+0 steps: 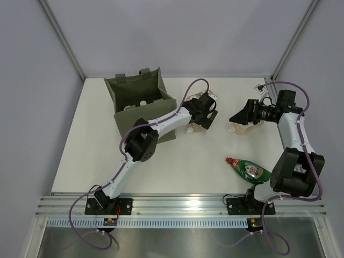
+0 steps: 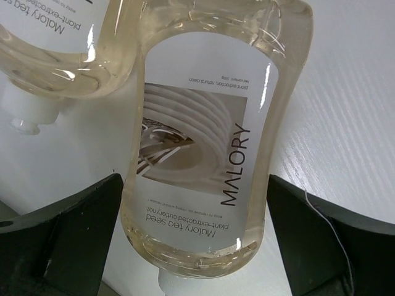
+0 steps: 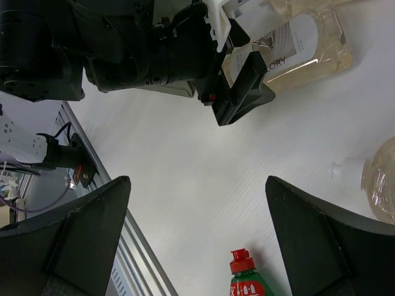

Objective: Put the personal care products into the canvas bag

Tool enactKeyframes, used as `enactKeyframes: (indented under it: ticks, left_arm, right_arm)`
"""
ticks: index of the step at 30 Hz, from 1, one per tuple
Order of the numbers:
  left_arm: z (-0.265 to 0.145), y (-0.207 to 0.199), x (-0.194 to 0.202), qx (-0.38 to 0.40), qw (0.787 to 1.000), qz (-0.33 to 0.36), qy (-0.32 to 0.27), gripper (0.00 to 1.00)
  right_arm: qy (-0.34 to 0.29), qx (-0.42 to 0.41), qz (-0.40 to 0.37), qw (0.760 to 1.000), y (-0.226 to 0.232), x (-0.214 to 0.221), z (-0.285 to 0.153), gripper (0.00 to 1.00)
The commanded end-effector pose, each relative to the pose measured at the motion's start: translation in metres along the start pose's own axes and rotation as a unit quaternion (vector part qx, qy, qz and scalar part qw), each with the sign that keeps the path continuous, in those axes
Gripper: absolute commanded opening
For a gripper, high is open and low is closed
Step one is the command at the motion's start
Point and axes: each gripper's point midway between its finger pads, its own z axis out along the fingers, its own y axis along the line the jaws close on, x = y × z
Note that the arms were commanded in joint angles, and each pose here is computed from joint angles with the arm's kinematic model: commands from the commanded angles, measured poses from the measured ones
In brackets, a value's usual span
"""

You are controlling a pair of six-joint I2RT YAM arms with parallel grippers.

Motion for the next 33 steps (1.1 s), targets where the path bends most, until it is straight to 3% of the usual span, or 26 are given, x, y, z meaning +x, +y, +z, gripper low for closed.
enactKeyframes:
  ticks: [1,3,8,17,27,33]
  left_arm:
    - [-0.036,-0.013,-0.059,0.075,0.994,-0.033,-0.074,0.99]
    - [-0.042,-0.028,-0.065,0.134,0.987,-0.033,-0.08,0.99]
    - [-0.049,-0.03,-0.069,0.147,0.985,-0.03,-0.087,0.99]
    - [-0.041,-0.001,-0.089,0.066,0.989,-0.024,-0.128,0.99]
    - [-0.005,-0.022,-0.057,0.112,0.99,-0.04,-0.08,0.99]
    - [0.015,-0.025,-0.024,0.093,0.993,-0.076,-0.023,0.99]
  right_arm:
    - [-0.014,-0.002,-0.019,1.0,0.005,-0.008,-0.003,0.99]
    - [-0.013,-0.001,-0.018,1.0,0.005,-0.008,-0.003,1.0]
    - [-0.014,0.0,-0.021,1.0,0.005,-0.01,-0.004,0.99]
    - [-0.013,0.003,-0.019,1.0,0.004,-0.011,-0.004,0.99]
    - [-0.013,0.006,-0.02,1.0,0.003,-0.012,-0.004,1.0]
    - [-0.016,0.006,-0.018,1.0,0.004,-0.013,-0.004,0.99]
